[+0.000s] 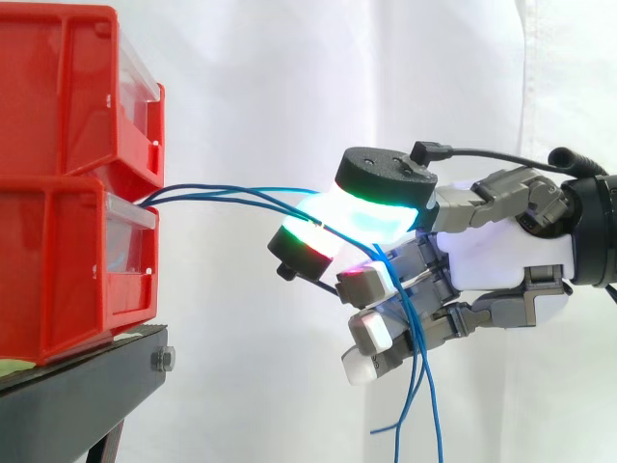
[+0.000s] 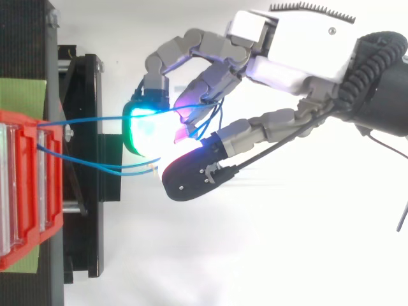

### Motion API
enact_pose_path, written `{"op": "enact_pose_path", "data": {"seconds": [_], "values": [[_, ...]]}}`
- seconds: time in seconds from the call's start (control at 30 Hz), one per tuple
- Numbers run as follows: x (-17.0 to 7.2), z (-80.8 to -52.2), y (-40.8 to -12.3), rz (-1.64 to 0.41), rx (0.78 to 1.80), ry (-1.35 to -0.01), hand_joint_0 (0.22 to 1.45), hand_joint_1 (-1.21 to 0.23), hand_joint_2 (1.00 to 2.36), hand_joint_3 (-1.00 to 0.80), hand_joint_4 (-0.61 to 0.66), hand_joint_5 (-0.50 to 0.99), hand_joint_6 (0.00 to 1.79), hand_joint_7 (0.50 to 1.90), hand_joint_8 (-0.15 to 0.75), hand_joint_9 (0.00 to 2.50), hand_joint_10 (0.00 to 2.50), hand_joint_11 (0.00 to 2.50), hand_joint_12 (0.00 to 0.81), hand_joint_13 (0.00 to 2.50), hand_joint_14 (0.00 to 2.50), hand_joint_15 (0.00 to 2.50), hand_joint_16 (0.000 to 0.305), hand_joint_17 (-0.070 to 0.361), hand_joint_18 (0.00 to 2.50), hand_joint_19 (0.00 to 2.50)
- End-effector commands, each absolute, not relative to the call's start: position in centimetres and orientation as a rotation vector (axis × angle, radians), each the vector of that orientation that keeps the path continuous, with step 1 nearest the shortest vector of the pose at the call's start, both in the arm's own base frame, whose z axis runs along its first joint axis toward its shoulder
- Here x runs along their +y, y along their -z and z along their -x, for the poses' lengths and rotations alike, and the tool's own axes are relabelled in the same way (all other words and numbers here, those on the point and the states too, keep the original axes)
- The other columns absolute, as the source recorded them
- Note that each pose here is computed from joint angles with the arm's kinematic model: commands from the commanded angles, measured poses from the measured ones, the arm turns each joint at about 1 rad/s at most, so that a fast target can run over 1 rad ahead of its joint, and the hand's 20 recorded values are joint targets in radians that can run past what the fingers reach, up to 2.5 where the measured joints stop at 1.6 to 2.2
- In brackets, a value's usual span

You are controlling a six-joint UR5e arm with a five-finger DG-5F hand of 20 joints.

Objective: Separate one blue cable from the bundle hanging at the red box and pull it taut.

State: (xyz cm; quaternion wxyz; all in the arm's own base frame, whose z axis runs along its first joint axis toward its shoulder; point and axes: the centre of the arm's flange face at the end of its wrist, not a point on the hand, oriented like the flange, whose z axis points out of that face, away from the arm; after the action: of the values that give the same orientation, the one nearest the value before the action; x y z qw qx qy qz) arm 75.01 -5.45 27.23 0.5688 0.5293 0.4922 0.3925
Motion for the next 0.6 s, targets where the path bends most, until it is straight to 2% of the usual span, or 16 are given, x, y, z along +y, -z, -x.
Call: {"op": "enact_pose_path", "data": {"seconds": [0.0, 0.17, 0.23, 0.4, 0.43, 0.57], "values": [[-5.8, -74.8, -27.6, -1.246, 1.155, -0.915, 0.68, -0.95, 1.0, -0.5, -0.08, -0.23, 0.91, 0.92, 0.208, 1.0, 0.02, 1.17, 0.323, 0.94, 0.03, 0.78, 0.046, 0.104, 0.58, 0.51], [-6.2, -74.7, -27.5, -1.25, 1.153, -0.907, 0.56, -0.96, 1.0, -0.5, -0.06, -0.24, 0.89, 0.9, 0.223, 1.0, 0.02, 1.17, 0.328, 0.93, 0.03, 0.78, 0.048, 0.108, 0.58, 0.52], [-6.4, -74.7, -27.5, -1.249, 1.152, -0.902, 0.51, -0.91, 1.0, -0.5, -0.03, -0.24, 0.88, 0.84, 0.24, 1.02, 0.02, 1.17, 0.34, 0.95, 0.03, 0.77, 0.05, 0.113, 0.59, 0.53], [-6.9, -74.8, -27.5, -1.246, 1.148, -0.892, 0.51, -0.71, 1.0, -0.5, -0.01, -0.23, 0.86, 0.82, 0.253, 1.07, 0.02, 1.17, 0.352, 1.0, 0.03, 0.78, 0.052, 0.117, 0.6, 0.54], [-7.0, -74.7, -27.5, -1.247, 1.149, -0.89, 0.52, -0.63, 1.0, -0.5, -0.01, -0.22, 0.85, 0.83, 0.253, 1.08, 0.02, 1.17, 0.348, 1.0, 0.03, 0.78, 0.051, 0.116, 0.6, 0.55], [-7.0, -74.8, -27.6, -1.242, 1.144, -0.893, 0.56, -0.53, 1.0, -0.5, -0.01, -0.22, 0.85, 0.86, 0.245, 1.1, 0.02, 1.18, 0.338, 1.01, 0.03, 0.78, 0.05, 0.112, 0.6, 0.56]]}}
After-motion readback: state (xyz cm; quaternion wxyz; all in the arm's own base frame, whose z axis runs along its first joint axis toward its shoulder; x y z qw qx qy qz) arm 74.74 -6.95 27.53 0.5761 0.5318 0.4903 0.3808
